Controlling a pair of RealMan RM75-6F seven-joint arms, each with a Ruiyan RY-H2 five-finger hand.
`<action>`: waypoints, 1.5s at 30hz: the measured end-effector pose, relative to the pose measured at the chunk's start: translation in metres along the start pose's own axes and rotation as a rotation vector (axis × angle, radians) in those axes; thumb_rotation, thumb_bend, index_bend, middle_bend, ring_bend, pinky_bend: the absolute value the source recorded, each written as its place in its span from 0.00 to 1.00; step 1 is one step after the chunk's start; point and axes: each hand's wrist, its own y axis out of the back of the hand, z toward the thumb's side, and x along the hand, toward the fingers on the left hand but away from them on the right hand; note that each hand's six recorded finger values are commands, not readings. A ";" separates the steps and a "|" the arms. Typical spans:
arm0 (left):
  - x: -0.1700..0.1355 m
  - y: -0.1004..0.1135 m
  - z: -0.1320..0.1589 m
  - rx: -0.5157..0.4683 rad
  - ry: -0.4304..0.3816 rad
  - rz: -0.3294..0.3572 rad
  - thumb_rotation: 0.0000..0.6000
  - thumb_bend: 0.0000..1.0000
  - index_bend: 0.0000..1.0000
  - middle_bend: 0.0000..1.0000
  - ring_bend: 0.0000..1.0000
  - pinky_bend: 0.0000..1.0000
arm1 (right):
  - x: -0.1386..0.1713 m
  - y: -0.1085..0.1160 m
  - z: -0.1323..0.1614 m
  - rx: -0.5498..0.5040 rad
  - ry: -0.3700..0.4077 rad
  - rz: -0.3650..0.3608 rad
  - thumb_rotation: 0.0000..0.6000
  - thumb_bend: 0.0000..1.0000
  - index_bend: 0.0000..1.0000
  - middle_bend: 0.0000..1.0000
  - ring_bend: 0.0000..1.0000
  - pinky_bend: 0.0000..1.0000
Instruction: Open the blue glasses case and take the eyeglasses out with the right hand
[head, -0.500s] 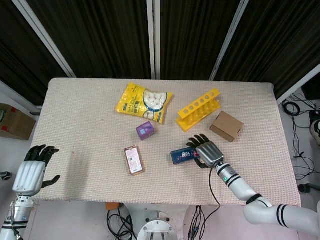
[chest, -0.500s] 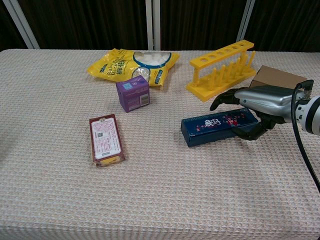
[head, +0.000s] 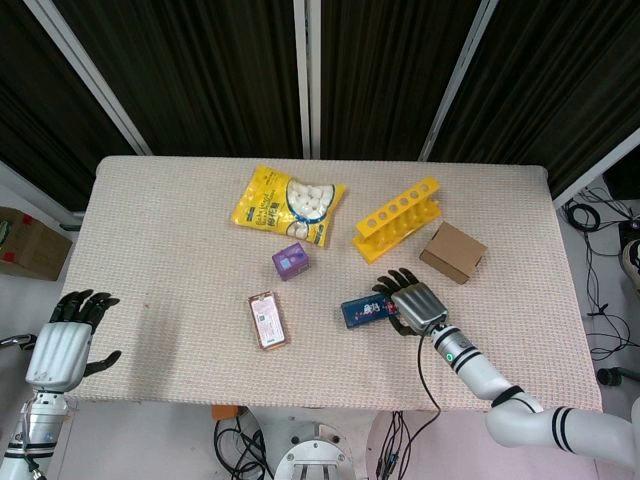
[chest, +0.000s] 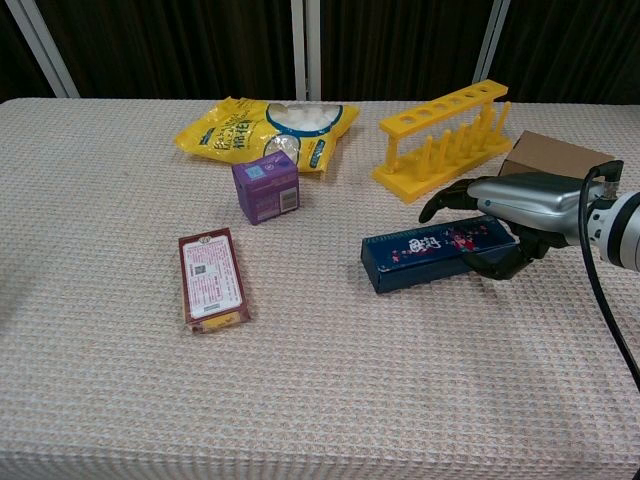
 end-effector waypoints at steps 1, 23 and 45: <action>0.000 0.000 0.000 0.000 0.000 0.000 1.00 0.08 0.25 0.20 0.12 0.14 | -0.001 0.000 0.000 0.001 0.000 0.001 1.00 0.48 0.20 0.14 0.00 0.01; -0.003 -0.003 -0.006 -0.014 0.001 0.001 1.00 0.08 0.25 0.20 0.12 0.14 | -0.018 0.013 0.012 0.033 0.001 0.004 1.00 0.66 0.50 0.26 0.05 0.03; -0.005 -0.005 -0.008 -0.022 0.003 -0.014 1.00 0.08 0.25 0.20 0.12 0.14 | 0.000 0.013 0.072 0.149 0.172 -0.053 1.00 0.76 0.34 0.13 0.03 0.03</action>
